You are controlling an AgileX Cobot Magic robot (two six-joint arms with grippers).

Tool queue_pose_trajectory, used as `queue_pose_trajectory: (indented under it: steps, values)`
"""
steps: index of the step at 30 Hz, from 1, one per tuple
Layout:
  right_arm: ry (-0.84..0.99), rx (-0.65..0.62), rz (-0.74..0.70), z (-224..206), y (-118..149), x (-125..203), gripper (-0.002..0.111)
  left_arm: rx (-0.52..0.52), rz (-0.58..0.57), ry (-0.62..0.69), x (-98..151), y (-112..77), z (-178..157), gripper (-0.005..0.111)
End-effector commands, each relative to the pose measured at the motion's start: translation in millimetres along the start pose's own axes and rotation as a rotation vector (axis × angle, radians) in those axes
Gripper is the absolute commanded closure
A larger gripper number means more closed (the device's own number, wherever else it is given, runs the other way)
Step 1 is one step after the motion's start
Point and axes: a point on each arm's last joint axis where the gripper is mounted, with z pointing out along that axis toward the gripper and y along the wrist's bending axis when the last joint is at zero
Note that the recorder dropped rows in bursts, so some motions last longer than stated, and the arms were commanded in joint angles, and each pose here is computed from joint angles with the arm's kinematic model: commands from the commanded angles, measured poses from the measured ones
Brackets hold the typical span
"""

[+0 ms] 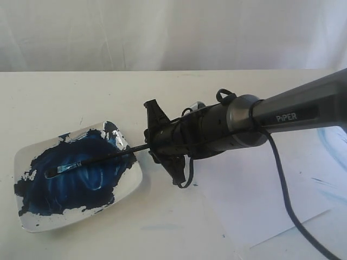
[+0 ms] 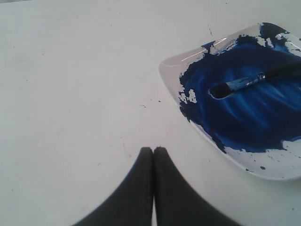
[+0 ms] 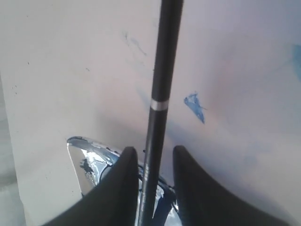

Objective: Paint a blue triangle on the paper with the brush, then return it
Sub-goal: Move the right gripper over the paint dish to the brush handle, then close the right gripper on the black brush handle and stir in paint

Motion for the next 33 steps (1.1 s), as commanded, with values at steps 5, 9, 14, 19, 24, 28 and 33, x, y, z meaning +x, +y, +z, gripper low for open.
queue_pose_trajectory:
  steps: [5, 9, 14, 19, 24, 28, 33]
  values:
    - [0.006, -0.021, 0.0, 6, 8, 1, 0.082, 0.002, -0.011, 0.001, 1, -0.3, 0, 0.107]
    - [0.034, -0.018, -0.004, 13, 8, 4, 0.082, 0.002, -0.011, 0.001, 1, -0.3, 0, 0.107]
    - [0.03, -0.011, -0.004, 17, 6, 4, 0.082, 0.002, -0.011, 0.001, 1, -0.3, 0, 0.107]
    - [0.011, -0.01, -0.004, 17, 6, 2, 0.082, 0.002, -0.011, 0.001, 1, -0.3, 0, 0.107]
    - [-0.008, -0.008, -0.003, 18, 5, 0, 0.082, 0.002, -0.011, 0.001, 1, -0.3, 0, 0.107]
    - [-0.02, -0.009, -0.003, 18, 6, -1, 0.082, 0.002, -0.011, 0.001, 1, -0.3, 0, 0.107]
    - [-0.032, -0.007, -0.003, 18, 5, -3, 0.082, 0.002, -0.011, 0.001, 1, -0.3, 0, 0.107]
